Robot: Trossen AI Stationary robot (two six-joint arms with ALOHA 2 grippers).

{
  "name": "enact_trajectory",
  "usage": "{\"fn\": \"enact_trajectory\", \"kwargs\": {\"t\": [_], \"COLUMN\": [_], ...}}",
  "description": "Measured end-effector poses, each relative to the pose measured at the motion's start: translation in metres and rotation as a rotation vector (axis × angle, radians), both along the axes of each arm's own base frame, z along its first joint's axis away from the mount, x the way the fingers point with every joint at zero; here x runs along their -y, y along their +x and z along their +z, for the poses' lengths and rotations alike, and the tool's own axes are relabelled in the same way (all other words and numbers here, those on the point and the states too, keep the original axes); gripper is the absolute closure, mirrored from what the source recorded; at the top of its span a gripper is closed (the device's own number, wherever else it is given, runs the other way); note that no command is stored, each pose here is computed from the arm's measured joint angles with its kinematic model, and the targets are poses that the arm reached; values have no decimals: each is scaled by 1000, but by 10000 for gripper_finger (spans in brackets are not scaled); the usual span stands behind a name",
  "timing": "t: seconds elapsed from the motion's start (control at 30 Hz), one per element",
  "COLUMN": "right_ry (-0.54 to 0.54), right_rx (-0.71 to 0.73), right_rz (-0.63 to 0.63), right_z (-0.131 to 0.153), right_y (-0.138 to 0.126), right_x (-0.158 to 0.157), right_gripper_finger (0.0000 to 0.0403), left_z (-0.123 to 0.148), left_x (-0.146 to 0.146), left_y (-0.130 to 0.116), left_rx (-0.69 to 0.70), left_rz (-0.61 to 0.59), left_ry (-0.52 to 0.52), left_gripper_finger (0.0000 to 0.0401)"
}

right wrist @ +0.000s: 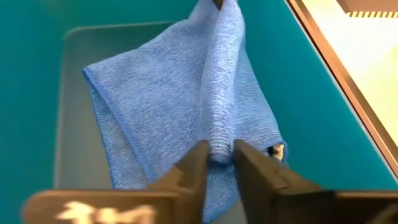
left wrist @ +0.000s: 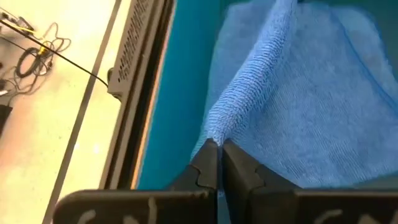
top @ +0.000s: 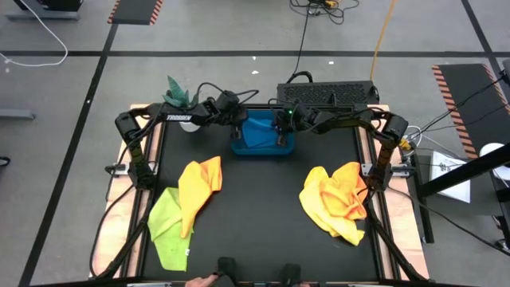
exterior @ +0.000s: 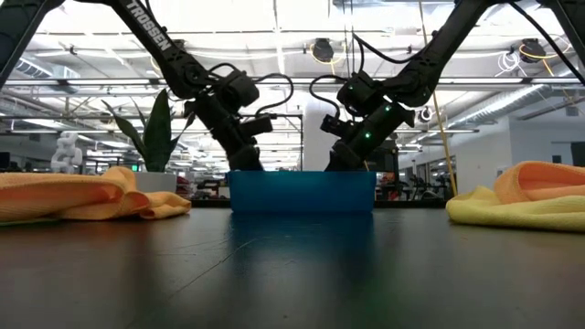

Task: Fold microfiber towels
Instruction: Put the blue microfiber cloth into the blue bin

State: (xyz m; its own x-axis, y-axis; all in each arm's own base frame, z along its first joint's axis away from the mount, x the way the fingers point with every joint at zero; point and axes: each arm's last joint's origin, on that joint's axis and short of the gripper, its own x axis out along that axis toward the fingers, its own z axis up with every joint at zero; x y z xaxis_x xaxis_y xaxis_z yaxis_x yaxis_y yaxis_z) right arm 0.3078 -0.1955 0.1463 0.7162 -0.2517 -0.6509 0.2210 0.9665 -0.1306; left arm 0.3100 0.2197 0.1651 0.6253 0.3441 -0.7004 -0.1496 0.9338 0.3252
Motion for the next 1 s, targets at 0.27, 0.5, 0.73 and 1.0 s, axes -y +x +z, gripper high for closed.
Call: {"fn": "enact_trajectory", "kwargs": {"t": [0.27,0.5,0.73,1.0], "right_ry": [-2,-22,-38,27], "right_rx": [6,71,162,230], "right_rz": [-1,41,152,257], "right_z": [12,56,105,138], "right_y": [-4,-8,-14,-26], "right_x": [-2,-28,-77,-131], "right_gripper_finger": [399,401,402,402], "left_z": [23,77,123,146], "left_x": [9,43,98,162], "left_y": [2,-2,-9,-13], "left_rx": [47,137,213,278], "left_rz": [4,-24,-77,-181], "left_ry": [17,74,131,63], "left_gripper_finger": [397,398,399,400]}}
